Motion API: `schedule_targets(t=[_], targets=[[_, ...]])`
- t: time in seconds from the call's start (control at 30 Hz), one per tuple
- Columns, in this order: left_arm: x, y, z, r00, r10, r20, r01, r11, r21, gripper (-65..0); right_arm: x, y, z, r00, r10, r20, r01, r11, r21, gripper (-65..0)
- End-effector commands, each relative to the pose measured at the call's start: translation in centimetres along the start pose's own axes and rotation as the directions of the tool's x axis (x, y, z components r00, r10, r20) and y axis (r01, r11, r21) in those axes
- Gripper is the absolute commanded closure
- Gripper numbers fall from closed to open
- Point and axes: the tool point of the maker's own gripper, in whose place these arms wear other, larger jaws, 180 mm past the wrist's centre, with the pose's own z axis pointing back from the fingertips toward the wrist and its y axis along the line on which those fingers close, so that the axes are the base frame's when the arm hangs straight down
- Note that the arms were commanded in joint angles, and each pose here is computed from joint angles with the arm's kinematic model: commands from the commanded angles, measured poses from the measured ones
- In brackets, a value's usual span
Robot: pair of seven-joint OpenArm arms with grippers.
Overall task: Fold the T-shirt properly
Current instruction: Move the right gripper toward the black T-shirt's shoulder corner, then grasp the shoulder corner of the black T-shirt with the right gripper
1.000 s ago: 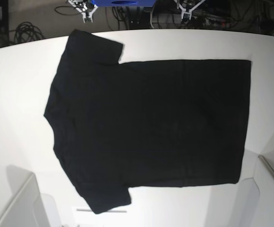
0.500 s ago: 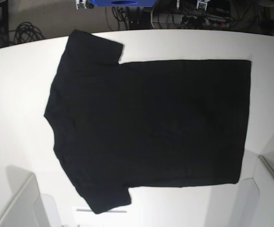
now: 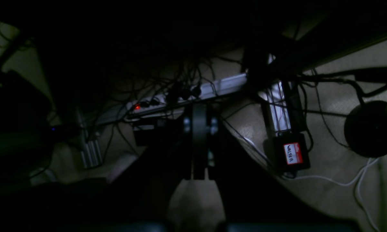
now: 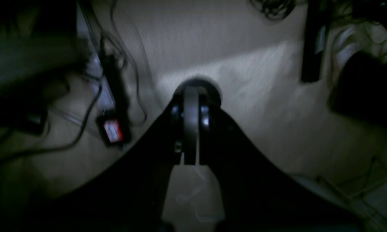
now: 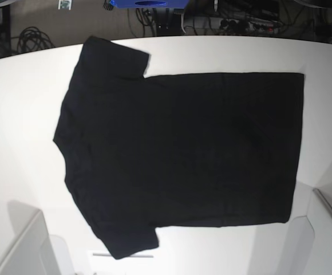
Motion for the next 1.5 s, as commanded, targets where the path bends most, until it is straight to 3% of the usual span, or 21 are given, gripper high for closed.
schedule_targets(t=[0.0, 0.07, 0.33, 0.5, 0.63, 0.73, 0.97, 1.1, 1.17, 1.23, 1.33, 1.47], targets=[[-0.2, 0.4, 1.6, 1.000, 0.012, 0.023, -0.012, 1.000, 0.011, 0.0, 0.4, -0.8, 0.8, 1.000, -0.007, 0.025, 0.007, 1.000, -0.022, 0.0], [1.0, 1.0, 2.9, 0.994, 0.063, 0.089, -0.067, 0.997, 0.042, 0.0, 1.7, -1.0, 1.8, 0.998, -0.013, 0.065, 0.015, 0.999, -0.032, 0.0], [7.5, 4.1, 7.1, 0.936, 0.108, 0.335, -0.134, 0.989, 0.056, 0.0, 8.5, -1.1, 5.0, 0.968, -0.011, 0.250, 0.020, 0.999, -0.034, 0.0], [10.9, 5.2, 9.3, 0.868, 0.130, 0.480, -0.183, 0.981, 0.064, 0.0, 13.8, -0.9, 6.3, 0.924, -0.015, 0.381, 0.028, 0.999, -0.029, 0.0], [12.4, 8.2, 10.5, 0.827, 0.081, 0.556, -0.196, 0.969, 0.152, 0.0, 17.5, -0.4, 7.5, 0.880, -0.048, 0.473, 0.064, 0.998, -0.018, 0.0], [13.3, 10.7, 11.6, 0.802, 0.032, 0.597, -0.230, 0.938, 0.258, 0.0, 19.9, 0.6, 8.5, 0.847, -0.060, 0.529, 0.064, 0.998, 0.011, 0.0], [15.7, 14.9, 13.4, 0.751, -0.087, 0.654, -0.252, 0.879, 0.405, 0.0, 23.0, 4.6, 9.8, 0.797, -0.101, 0.595, 0.038, 0.992, 0.117, -0.8], [16.2, 15.8, 13.9, 0.743, -0.109, 0.661, -0.253, 0.868, 0.428, 0.0, 24.0, 6.2, 10.2, 0.782, -0.120, 0.611, 0.027, 0.987, 0.159, -24.8], [16.1, 15.8, 13.9, 0.742, -0.108, 0.661, -0.256, 0.867, 0.429, 0.0, 24.3, 6.6, 10.1, 0.784, -0.126, 0.608, 0.027, 0.985, 0.170, -33.3], [16.3, 15.8, 13.9, 0.738, -0.107, 0.666, -0.258, 0.868, 0.425, 0.0, 24.5, 6.7, 9.5, 0.798, -0.200, 0.568, 0.085, 0.971, 0.223, -39.9], [17.4, 15.7, 13.6, 0.717, -0.109, 0.688, -0.258, 0.876, 0.407, -13.8, 24.5, 5.7, 8.2, 0.811, -0.365, 0.457, 0.234, 0.919, 0.319, -42.6], [18.5, 15.5, 13.2, 0.702, -0.102, 0.705, -0.256, 0.887, 0.384, -33.1, 25.1, 4.7, 7.0, 0.809, -0.515, 0.284, 0.363, 0.817, 0.449, -42.6]])
